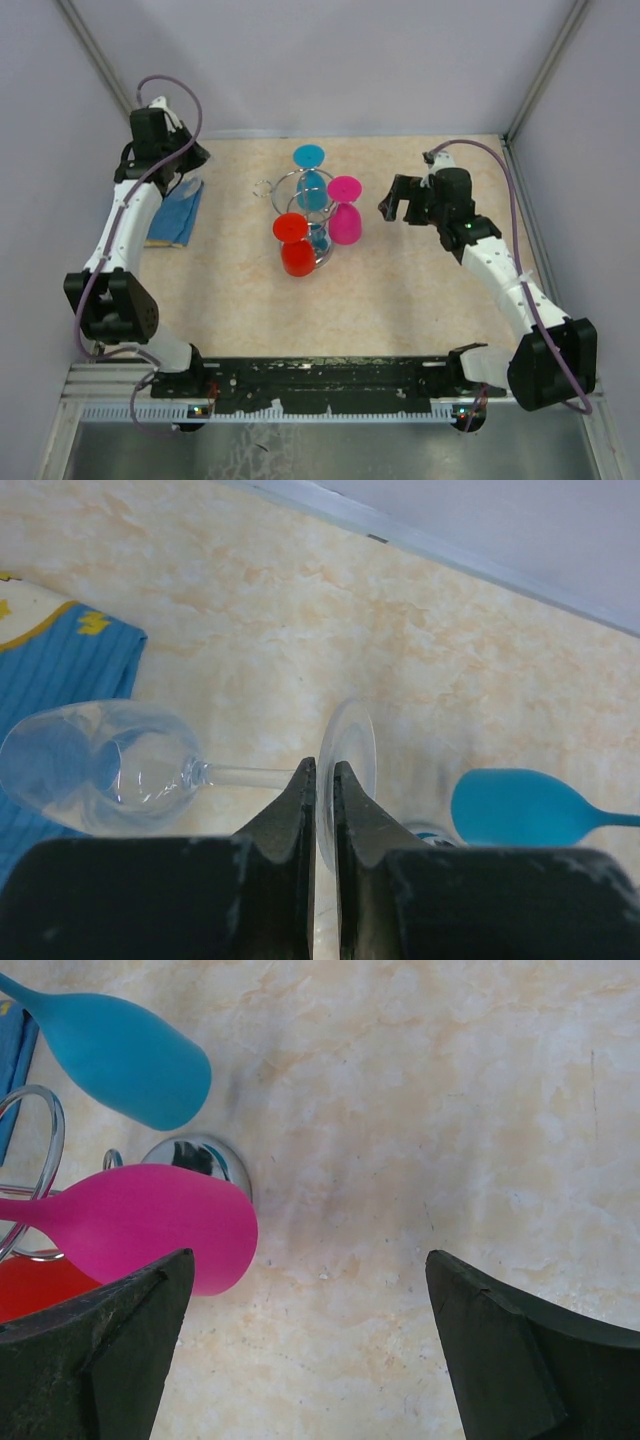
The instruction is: Take the wine glass off the wine glass rack
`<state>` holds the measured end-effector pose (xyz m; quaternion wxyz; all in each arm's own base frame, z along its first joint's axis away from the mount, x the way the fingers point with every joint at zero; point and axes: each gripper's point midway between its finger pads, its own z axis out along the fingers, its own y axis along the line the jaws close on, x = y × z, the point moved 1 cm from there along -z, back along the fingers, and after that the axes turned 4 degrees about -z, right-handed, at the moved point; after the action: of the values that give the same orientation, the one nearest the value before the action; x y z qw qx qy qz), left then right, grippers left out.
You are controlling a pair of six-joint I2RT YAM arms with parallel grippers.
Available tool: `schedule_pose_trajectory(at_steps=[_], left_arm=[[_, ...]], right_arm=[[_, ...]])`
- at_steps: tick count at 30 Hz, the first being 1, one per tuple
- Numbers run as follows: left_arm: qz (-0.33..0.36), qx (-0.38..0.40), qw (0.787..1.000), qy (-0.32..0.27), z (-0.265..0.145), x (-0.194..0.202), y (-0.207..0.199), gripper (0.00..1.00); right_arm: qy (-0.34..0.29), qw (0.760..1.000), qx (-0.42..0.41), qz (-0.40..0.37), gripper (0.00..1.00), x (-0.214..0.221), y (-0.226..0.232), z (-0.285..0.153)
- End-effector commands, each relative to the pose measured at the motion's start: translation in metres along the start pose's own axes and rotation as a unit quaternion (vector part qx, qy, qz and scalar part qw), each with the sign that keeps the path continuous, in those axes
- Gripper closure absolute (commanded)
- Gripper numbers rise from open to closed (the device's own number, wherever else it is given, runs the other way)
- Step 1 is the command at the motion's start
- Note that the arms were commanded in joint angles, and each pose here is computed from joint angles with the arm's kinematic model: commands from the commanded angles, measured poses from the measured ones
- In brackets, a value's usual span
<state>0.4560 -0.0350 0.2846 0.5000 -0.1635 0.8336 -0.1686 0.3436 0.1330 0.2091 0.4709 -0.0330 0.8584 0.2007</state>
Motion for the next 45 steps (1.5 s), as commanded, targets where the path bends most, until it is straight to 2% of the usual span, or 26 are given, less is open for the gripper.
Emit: schedule_pose_trajectory(at_steps=[1,8,12,16,19,23,26,31,36,38,41,43,45], left_arm=[[0.033,-0.035,0.999,-0.013,0.012,-0.015,0.006,1.00],[0.076,-0.082,0.993,-0.023,0.024,-0.022,0.008,1.00],[0.071,-0.062,0.995,-0.044,0.010,-0.033,-0.002,1.00],[0.072,-0.013,0.994,-0.080,-0.019,-0.058,-0.030,1.00],[0.088,0.053,0.989,-0.102,-0.054,-0.069,-0.062,1.00],[0.130,0.156,0.969,-0.142,-0.102,-0.070,-0.104,1.00],[0.175,0.247,0.938,-0.172,-0.145,-0.067,-0.134,1.00],[0.252,0.403,0.853,-0.215,-0.232,-0.048,-0.180,1.00],[0.296,0.540,0.763,-0.199,-0.296,-0.010,-0.201,1.00],[0.299,0.585,0.733,-0.176,-0.311,0.008,-0.202,1.00],[0.311,0.637,0.688,-0.156,-0.336,0.027,-0.202,1.00],[0.317,0.657,0.667,-0.151,-0.349,0.034,-0.201,1.00],[0.321,0.670,0.651,-0.153,-0.359,0.038,-0.201,1.00]], right_arm=[[-0.036,0.999,-0.016,-0.019,0.01,-0.017,0.009,-0.010],[-0.036,0.999,-0.010,-0.025,0.01,-0.017,0.007,-0.013],[-0.040,0.999,-0.002,-0.030,0.01,-0.019,0.005,-0.017],[-0.045,0.999,-0.008,-0.023,0.01,-0.022,0.008,-0.021],[-0.053,0.997,-0.054,-0.003,0.01,-0.028,0.023,-0.026],[-0.063,0.994,-0.087,0.008,0.01,-0.042,0.039,-0.036],[-0.080,0.991,-0.107,0.007,0.01,-0.057,0.050,-0.048],[-0.110,0.978,-0.180,0.004,0.01,-0.094,0.085,-0.078],[-0.106,0.950,-0.286,0.069,0.01,-0.118,0.124,-0.101],[-0.091,0.924,-0.353,0.119,0.01,-0.118,0.142,-0.107],[-0.074,0.863,-0.455,0.205,0.01,-0.120,0.164,-0.119],[-0.067,0.831,-0.496,0.242,0.01,-0.122,0.173,-0.125],[-0.066,0.809,-0.523,0.259,0.01,-0.124,0.187,-0.130]])
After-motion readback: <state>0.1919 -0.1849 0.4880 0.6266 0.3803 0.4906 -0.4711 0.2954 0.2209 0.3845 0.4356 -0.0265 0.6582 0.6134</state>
